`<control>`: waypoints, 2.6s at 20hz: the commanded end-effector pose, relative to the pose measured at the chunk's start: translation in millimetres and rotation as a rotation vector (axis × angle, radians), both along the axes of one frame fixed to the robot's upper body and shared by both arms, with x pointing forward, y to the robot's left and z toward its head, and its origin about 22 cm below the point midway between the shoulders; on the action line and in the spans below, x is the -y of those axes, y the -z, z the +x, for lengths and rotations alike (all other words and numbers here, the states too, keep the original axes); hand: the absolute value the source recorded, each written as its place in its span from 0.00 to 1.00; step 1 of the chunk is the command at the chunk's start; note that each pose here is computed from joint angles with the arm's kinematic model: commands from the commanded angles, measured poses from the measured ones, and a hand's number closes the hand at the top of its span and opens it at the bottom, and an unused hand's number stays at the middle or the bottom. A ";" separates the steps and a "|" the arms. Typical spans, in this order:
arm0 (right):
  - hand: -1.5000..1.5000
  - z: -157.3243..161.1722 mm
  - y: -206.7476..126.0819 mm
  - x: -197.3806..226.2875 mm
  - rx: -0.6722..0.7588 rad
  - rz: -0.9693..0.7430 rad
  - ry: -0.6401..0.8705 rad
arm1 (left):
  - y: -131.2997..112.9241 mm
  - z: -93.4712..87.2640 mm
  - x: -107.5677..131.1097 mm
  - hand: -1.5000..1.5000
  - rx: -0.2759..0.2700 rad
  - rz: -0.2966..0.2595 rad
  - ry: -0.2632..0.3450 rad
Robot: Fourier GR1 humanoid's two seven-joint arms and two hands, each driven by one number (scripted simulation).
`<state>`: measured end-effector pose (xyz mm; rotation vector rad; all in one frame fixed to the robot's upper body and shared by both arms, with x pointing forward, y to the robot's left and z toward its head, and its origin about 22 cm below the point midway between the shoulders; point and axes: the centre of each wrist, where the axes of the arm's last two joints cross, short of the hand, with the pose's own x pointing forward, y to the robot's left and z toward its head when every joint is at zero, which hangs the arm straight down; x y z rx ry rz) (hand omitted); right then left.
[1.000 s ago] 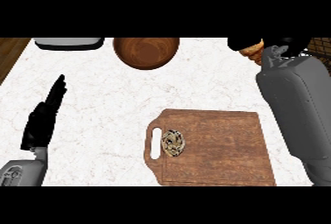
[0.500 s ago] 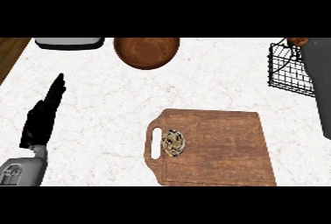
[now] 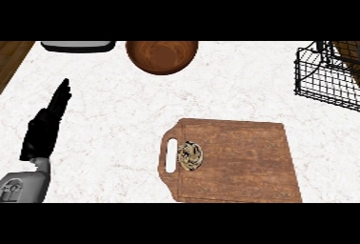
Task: Pick the croissant from the cutting board and place it in the tiered basket
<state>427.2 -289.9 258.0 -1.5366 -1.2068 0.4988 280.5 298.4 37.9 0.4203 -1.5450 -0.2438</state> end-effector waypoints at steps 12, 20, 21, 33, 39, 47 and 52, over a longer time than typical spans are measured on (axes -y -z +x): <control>1.00 -0.2 9.2 110.1 -0.138 -0.090 0.034 | -1.5 4.2 12.8 0.50 -0.010 -0.001 0.011; 1.00 -3.3 27.5 129.6 -0.198 0.061 -0.044 | -4.7 12.8 5.3 0.50 -0.002 0.010 -0.006; 1.00 -1.0 65.6 121.8 -0.202 0.119 -0.047 | -11.1 10.0 20.9 0.50 0.009 -0.001 0.014; 0.00 -18.5 75.6 154.2 0.015 0.403 0.000 | 0.0 -0.8 4.8 0.50 0.003 0.015 0.010; 0.00 -21.1 38.4 161.6 0.185 0.423 0.016 | 10.1 2.2 17.9 0.50 0.002 -0.012 -0.010; 0.00 -77.9 4.3 232.5 0.218 0.554 0.144 | -0.3 -4.7 2.8 0.50 -0.011 0.008 -0.033; 0.00 -121.6 25.2 270.7 0.168 0.634 0.133 | -1.4 -8.7 -14.4 0.50 -0.001 0.002 -0.065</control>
